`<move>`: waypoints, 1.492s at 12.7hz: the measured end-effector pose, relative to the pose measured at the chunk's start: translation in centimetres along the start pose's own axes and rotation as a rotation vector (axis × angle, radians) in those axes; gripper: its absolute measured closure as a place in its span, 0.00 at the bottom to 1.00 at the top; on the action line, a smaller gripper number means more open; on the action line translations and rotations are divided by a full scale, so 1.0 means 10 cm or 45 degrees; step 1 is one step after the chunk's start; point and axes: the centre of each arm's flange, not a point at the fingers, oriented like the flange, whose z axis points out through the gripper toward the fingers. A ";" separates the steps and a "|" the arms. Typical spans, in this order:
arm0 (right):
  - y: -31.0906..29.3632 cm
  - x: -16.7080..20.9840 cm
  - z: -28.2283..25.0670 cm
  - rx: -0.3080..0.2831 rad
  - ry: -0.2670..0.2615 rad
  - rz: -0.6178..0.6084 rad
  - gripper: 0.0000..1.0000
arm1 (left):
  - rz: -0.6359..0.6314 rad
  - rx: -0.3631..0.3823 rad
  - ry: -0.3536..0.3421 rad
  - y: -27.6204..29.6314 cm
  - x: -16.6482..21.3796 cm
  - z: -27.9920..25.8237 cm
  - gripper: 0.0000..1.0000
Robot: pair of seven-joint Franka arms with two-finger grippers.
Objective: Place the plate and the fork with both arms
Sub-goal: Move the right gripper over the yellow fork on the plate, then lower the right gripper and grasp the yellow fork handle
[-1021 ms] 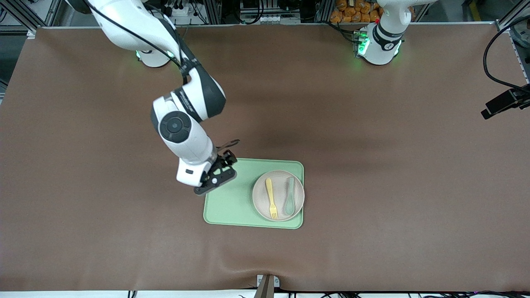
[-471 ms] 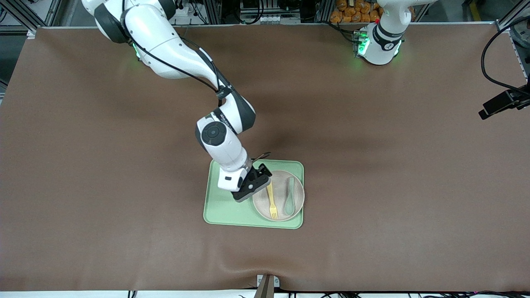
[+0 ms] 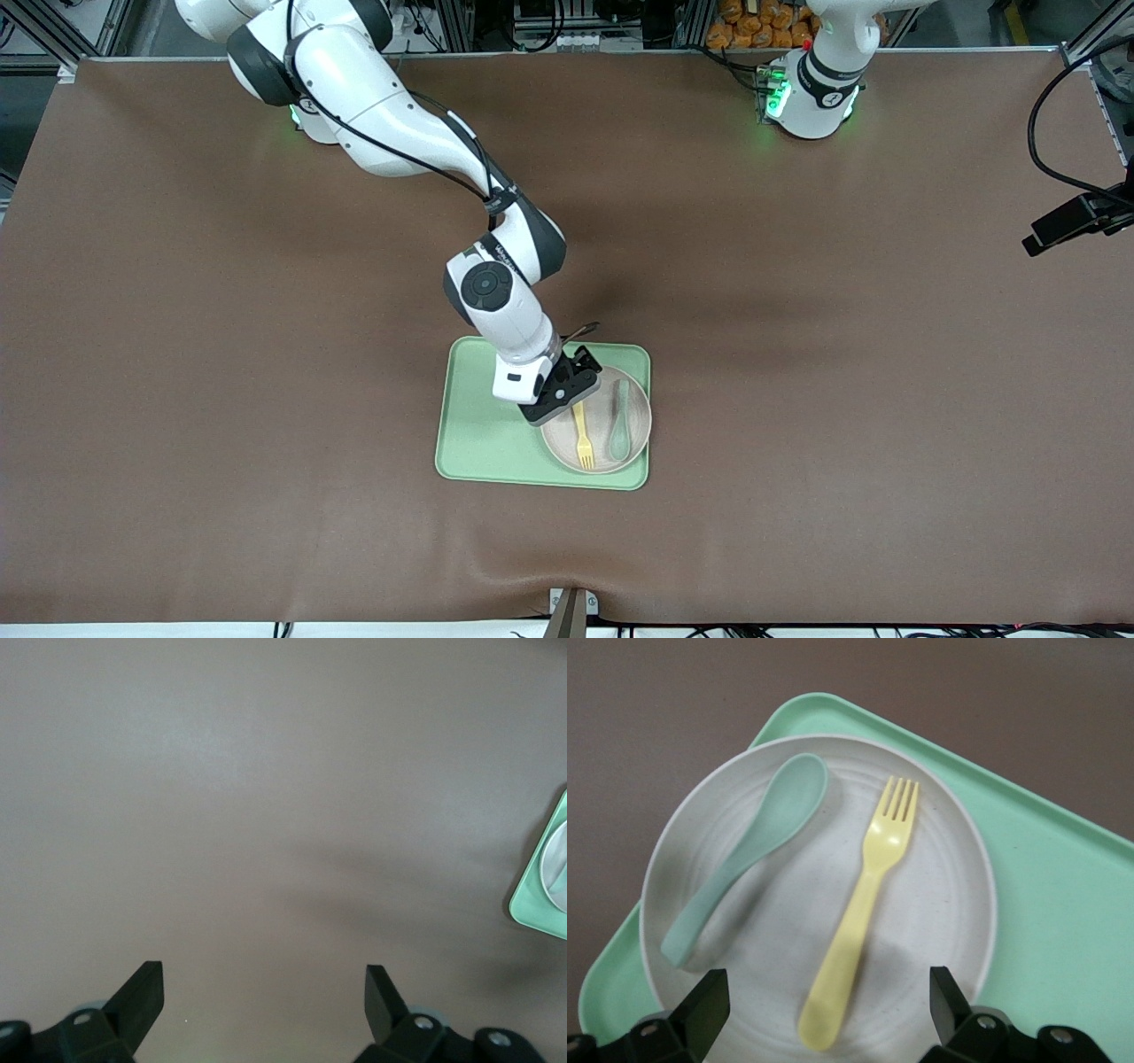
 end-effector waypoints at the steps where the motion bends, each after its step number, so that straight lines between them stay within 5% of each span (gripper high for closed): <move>1: -0.03 -0.03 0.06 0.002 0.009 0.007 0.00 | 0.000 0.001 -0.004 0.00 0.00 0.01 0.00; 19: 0.05 -0.16 0.39 -0.013 0.084 -0.055 0.00 | 0.012 -0.002 0.023 -0.43 0.06 -0.05 0.00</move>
